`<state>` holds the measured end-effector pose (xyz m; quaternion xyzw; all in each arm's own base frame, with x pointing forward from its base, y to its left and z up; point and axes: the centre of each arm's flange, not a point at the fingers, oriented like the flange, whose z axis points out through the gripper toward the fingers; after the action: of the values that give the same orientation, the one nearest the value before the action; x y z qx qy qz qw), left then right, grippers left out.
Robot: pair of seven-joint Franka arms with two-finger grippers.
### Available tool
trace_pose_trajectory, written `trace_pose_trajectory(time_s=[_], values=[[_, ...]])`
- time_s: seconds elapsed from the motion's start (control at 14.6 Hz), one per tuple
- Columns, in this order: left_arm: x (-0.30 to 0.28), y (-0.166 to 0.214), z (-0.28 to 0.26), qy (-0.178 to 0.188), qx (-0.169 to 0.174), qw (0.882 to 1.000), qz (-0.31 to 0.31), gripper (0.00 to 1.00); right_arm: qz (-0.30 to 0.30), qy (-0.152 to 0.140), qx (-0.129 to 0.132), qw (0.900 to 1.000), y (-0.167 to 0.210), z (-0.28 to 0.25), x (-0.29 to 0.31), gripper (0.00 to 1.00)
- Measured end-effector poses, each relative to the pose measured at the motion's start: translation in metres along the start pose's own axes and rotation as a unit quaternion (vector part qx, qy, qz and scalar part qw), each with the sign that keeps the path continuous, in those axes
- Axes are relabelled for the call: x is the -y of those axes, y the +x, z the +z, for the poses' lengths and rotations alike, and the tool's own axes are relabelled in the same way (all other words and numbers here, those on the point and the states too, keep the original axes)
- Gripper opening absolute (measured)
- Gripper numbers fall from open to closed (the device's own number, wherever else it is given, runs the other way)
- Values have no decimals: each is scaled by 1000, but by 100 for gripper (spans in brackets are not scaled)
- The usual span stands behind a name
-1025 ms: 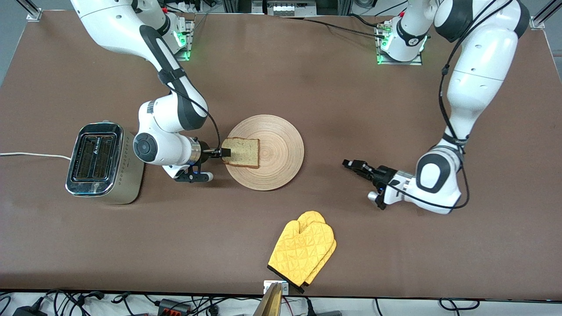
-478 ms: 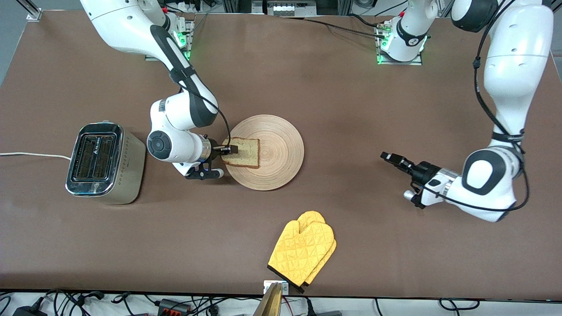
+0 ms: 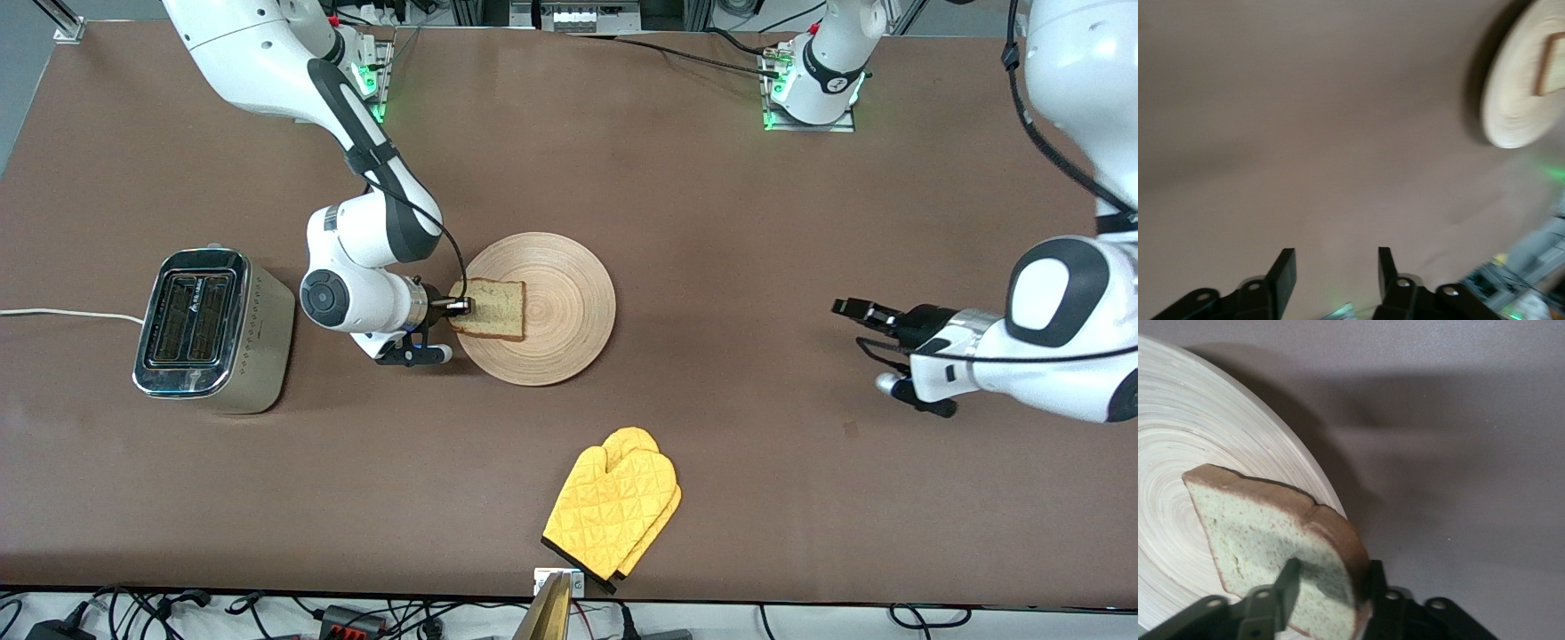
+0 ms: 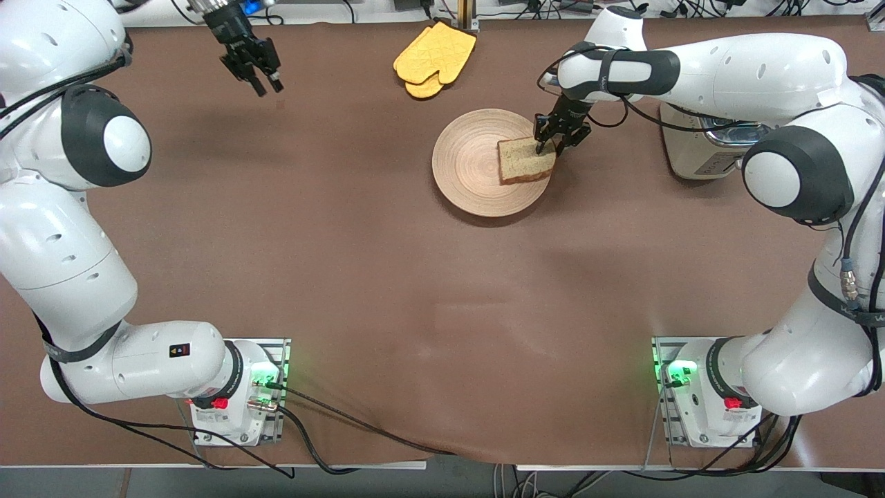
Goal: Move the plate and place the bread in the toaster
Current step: 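Grasp the bread slice with the right gripper while the left gripper withdraws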
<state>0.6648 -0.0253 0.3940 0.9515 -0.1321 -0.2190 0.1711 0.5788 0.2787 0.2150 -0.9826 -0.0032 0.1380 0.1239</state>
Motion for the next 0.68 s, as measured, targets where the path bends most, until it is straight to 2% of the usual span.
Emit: trace_pose_trajectory(time_s=[0.07, 0.27, 0.34, 0.48, 0.68], values=[[-3, -13, -18, 31, -6, 999, -6, 70, 0, 0, 0, 1000, 0, 0, 0, 45], [-3, -52, -62, 99, -22, 994, -41, 97, 0, 0, 0, 1000, 0, 0, 0, 21], [2, -62, -74, 105, -31, 993, -48, 100, -1, 0, -1, 1000, 0, -1, 1, 21], [7, -80, -95, 110, -50, 991, -59, 100, -5, 1, -4, 1000, 1, -4, 3, 11], [7, -99, -129, 118, -88, 987, -67, 100, -14, 5, -6, 1000, 3, -16, 9, 9]])
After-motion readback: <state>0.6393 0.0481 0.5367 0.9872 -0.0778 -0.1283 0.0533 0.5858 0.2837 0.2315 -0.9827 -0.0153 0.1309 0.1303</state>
